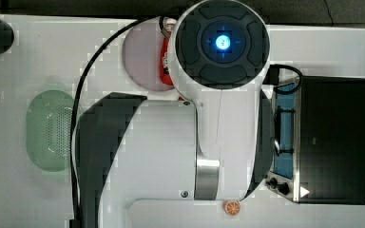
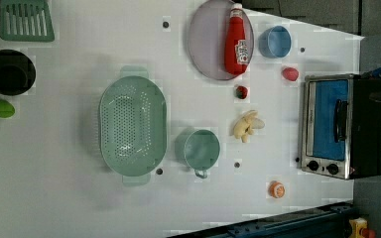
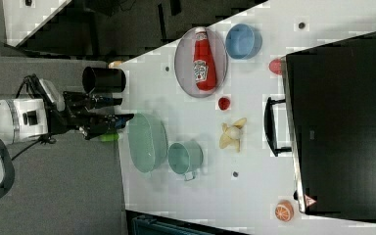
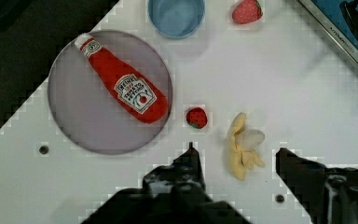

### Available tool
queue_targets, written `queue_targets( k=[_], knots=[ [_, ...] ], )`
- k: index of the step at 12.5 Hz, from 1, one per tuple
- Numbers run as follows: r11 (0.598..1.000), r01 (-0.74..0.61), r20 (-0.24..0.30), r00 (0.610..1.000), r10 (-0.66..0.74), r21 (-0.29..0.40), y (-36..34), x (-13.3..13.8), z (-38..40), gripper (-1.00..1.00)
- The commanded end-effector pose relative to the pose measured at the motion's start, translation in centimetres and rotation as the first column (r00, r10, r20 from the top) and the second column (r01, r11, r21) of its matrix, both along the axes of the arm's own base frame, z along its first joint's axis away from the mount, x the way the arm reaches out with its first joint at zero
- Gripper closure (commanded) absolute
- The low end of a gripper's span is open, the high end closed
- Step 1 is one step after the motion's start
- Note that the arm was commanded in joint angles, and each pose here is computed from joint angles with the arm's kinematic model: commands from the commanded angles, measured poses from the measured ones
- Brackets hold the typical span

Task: Pick banana from table and place on oven.

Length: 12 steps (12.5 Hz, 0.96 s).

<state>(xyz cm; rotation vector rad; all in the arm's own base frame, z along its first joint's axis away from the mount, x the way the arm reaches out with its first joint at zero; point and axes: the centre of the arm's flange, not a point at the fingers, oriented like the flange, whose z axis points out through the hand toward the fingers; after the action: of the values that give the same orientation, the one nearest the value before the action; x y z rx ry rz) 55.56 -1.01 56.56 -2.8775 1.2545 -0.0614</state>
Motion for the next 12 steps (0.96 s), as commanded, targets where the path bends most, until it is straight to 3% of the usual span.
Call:
queue_targets(
  k=[1, 3, 7, 12],
  knots=[
    [0.995, 0.097, -0.03, 0.995, -0.096, 0.0, -0.8, -14.9, 3.2, -0.58],
    [0.995, 0.096, -0.031, 0.995, -0.096, 0.0, -0.8, -14.9, 3.1, -1.0],
    [0.995, 0.096, -0.036, 0.995, -0.096, -0.001, -0.8, -14.0, 1.6, -1.0],
    [0.996, 0.092, -0.036, 0.995, -0.092, -0.001, -0.8, -10.0, -6.6, -1.0]
  ],
)
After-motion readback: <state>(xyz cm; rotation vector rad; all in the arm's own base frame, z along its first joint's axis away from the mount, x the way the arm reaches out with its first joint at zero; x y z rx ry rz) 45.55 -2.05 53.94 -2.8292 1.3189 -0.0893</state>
